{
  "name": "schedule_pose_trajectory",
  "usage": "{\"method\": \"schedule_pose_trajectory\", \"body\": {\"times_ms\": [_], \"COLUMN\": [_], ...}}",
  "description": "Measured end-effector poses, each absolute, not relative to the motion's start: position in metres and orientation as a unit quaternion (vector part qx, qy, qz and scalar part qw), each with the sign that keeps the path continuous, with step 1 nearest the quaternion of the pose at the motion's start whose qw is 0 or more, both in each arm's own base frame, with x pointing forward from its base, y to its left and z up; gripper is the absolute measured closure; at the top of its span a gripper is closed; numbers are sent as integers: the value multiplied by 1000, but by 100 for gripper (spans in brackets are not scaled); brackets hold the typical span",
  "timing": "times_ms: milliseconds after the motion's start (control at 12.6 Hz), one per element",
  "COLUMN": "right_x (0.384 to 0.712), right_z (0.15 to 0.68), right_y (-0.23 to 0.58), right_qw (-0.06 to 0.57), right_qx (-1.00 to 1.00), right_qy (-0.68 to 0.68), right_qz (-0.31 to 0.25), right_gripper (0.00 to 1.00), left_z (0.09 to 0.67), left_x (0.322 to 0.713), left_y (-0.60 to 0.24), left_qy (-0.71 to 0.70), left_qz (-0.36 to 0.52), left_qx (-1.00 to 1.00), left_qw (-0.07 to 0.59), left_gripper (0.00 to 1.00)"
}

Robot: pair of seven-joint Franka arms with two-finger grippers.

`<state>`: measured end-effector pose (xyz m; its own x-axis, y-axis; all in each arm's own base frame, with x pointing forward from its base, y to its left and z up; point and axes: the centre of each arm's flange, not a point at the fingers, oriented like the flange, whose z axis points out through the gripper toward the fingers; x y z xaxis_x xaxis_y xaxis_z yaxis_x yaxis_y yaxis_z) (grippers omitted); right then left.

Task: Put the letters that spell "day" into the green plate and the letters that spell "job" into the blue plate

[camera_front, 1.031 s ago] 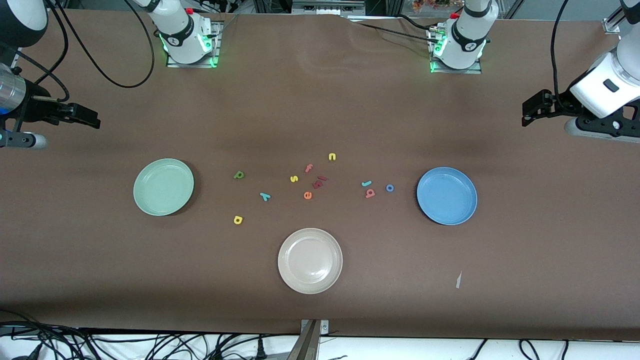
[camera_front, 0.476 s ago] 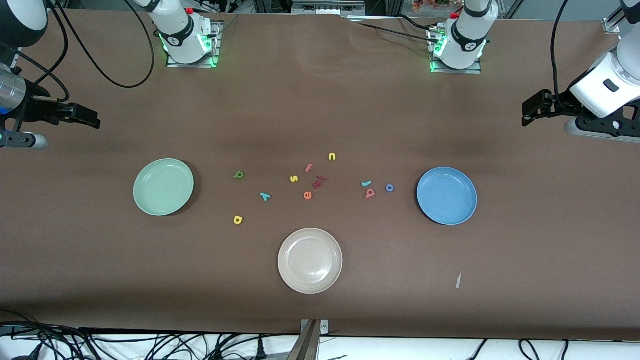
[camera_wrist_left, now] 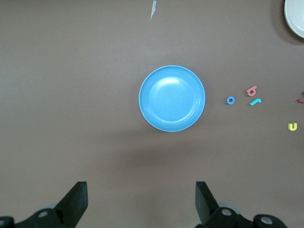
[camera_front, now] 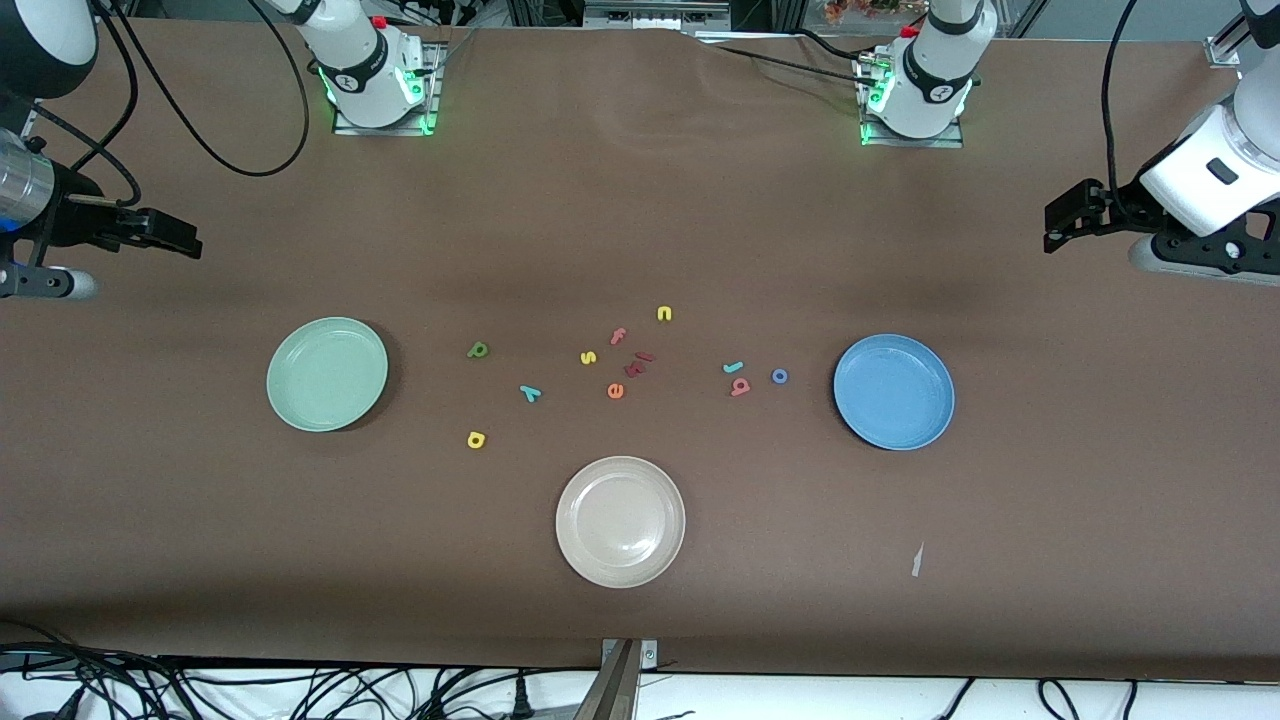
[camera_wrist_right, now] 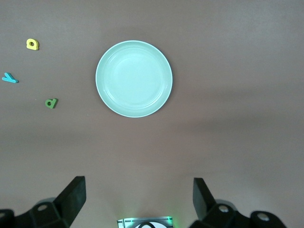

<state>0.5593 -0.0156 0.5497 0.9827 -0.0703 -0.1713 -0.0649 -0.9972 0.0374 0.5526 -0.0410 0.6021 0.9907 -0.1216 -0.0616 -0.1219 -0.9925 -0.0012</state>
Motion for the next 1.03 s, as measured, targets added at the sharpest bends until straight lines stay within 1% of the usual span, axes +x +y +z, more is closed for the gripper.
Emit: {"method": "schedule_pose_trajectory", "body": {"times_ms": [1031], "right_x": [561], "right_z": [547], "right_y": [-13], "right_qw": [13], "right_qx": [995], "right_qy": [-33], "right_qz": [-89], "right_gripper": [0], "left_z": [602], "left_x": [553], "left_y": [-41], "left_qy": [61], "left_qz": [31], "left_qx": [-998], "left_qw": [3], "left_gripper": [0]}}
